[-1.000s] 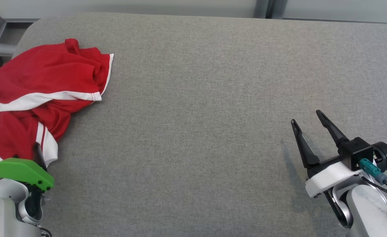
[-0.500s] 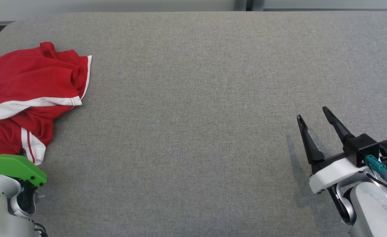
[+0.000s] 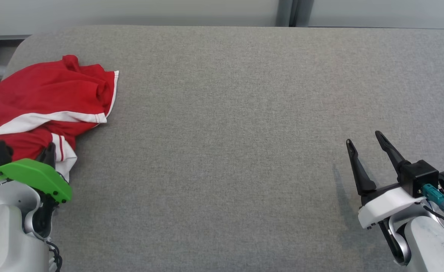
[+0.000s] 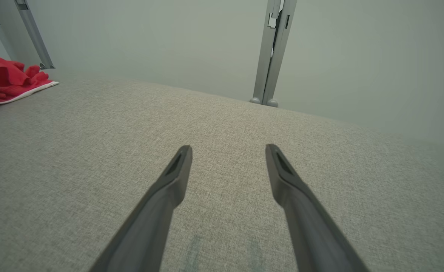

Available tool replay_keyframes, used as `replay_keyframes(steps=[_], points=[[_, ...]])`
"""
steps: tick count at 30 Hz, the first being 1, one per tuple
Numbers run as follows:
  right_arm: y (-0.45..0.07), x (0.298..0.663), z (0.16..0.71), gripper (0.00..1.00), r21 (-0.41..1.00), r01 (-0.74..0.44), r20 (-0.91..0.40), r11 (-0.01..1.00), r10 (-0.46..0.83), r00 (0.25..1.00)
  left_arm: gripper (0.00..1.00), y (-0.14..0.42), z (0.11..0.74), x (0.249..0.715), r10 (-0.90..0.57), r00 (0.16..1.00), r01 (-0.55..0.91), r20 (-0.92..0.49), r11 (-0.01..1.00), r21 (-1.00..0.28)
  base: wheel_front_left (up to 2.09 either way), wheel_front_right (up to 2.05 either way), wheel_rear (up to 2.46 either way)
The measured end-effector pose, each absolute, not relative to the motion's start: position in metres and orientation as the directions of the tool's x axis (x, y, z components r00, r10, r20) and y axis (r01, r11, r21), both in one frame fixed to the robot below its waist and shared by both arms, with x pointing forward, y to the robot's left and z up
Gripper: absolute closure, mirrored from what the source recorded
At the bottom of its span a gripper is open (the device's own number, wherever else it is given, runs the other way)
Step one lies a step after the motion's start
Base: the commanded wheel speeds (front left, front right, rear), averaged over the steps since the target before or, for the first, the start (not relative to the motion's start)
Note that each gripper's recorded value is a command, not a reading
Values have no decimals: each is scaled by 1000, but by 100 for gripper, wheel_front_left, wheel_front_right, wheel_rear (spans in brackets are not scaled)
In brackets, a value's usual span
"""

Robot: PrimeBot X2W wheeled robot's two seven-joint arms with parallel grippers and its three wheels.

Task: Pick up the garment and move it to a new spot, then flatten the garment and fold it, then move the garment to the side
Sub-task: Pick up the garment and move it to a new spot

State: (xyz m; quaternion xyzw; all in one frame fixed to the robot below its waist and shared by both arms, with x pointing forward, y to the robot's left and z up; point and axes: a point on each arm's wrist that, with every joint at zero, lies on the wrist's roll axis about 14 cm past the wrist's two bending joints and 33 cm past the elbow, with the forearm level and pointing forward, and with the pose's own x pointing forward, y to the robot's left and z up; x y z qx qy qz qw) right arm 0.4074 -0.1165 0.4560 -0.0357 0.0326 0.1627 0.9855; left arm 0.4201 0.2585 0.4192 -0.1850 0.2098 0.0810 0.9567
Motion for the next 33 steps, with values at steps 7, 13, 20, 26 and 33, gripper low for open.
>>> replay_keyframes(steps=[7,13,20,26,33], points=[[-101,403,459,0,-38,-351,-67,936,348,935,100,231,473,435,-22,955,-90,-297,929,-359,0,0,0],[-89,400,464,0,-30,-375,-53,927,373,926,100,235,568,451,-39,998,18,-56,946,-324,0,0,0],[-73,388,466,0,-7,-403,-49,915,402,914,100,222,680,450,-126,976,172,178,948,-269,0,0,0],[-70,383,472,0,1,-402,-35,916,401,915,100,208,757,439,-206,930,260,306,954,-149,0,0,0],[-81,379,475,0,5,-363,-28,932,363,931,100,159,802,432,-360,861,418,358,903,-98,0,0,0]])
